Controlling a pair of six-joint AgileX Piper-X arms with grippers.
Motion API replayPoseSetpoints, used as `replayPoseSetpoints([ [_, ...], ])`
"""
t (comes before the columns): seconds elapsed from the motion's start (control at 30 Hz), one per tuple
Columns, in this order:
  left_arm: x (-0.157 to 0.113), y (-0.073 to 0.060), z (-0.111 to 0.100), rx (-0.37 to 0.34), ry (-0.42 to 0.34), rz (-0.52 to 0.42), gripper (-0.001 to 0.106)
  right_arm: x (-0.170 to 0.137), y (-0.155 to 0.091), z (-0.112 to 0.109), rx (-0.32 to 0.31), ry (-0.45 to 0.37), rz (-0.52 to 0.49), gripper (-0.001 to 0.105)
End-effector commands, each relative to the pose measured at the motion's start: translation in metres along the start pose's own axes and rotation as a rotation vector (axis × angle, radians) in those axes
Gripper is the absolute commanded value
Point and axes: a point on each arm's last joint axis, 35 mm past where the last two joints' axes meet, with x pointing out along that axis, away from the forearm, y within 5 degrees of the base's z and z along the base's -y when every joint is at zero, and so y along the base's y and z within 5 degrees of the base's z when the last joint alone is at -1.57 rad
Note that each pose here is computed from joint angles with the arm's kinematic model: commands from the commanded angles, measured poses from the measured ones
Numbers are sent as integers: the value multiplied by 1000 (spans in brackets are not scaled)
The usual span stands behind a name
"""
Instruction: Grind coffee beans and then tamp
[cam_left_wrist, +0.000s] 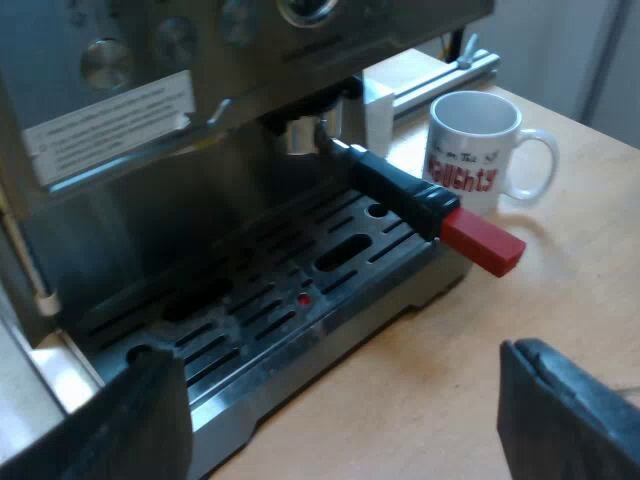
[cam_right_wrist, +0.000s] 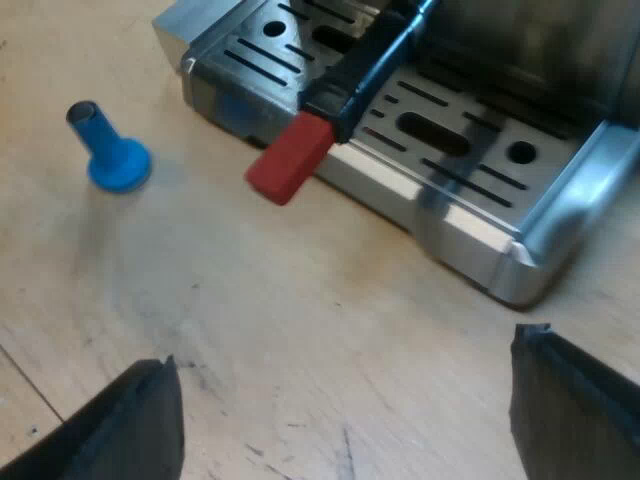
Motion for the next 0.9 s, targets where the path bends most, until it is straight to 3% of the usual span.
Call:
replayPoseSetpoints([
  [0.03,5,-1,3,45,12,-30,66,8,1,11,-34,-27,13,69],
  [0.17,14,0,4,134,56,-56,66,24,6,21,-75,-21,15,69],
  [0.3,19,1,3,156,70,-71,66,35,13,27,-109,-14,30,69],
  [0.4,32,2,-2,156,62,-162,66,51,24,30,-92,4,37,69],
  [0.67,61,11,-23,156,60,-206,66,84,53,25,-7,-21,41,69],
  [0.8,72,12,-33,134,105,-303,66,96,65,20,-8,-39,17,69],
  [0.9,87,16,-43,120,130,-354,66,110,79,14,15,-72,-62,69],
])
